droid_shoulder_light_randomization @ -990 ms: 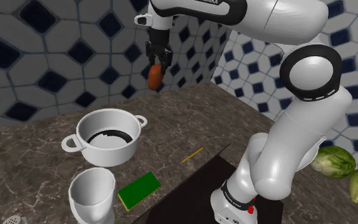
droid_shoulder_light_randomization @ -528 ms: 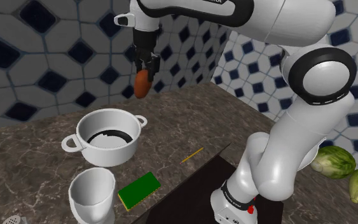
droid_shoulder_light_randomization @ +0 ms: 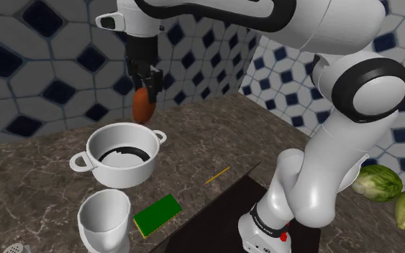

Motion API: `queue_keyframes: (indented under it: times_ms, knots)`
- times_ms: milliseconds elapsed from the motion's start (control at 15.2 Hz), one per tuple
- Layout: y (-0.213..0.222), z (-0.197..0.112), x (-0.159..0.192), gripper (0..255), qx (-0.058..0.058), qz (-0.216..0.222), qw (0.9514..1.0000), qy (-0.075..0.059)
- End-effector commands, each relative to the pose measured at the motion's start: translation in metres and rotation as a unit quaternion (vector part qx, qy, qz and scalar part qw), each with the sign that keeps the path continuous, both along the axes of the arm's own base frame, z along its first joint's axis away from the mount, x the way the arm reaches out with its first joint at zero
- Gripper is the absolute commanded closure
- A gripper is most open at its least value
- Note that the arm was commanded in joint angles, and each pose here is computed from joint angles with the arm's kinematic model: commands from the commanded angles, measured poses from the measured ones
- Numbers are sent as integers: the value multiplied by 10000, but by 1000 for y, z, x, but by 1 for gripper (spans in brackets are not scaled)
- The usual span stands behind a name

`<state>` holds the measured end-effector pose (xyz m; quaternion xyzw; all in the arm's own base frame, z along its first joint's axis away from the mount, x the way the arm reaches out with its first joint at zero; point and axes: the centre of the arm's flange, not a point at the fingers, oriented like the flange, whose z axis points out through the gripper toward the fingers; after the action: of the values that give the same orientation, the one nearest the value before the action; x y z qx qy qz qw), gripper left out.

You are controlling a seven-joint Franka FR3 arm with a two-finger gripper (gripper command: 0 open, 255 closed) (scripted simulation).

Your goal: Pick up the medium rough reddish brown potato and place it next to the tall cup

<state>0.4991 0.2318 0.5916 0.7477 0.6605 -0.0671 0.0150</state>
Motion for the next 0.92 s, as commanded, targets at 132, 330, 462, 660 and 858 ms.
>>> queue_keyframes:
  times_ms: [132, 330, 462, 660, 858]
  knots:
    - [51, -1, -16, 255, -2, -11, 10000, -3]
    - [89, -1, -26, 255, -2, -11, 10000, -3]
    - [114, -1, -34, 255, -2, -11, 10000, -3]
    - [152, -1, -44, 255, -2, -11, 10000, -3]
    - [191, -1, -55, 255, -2, -11, 10000, -3]
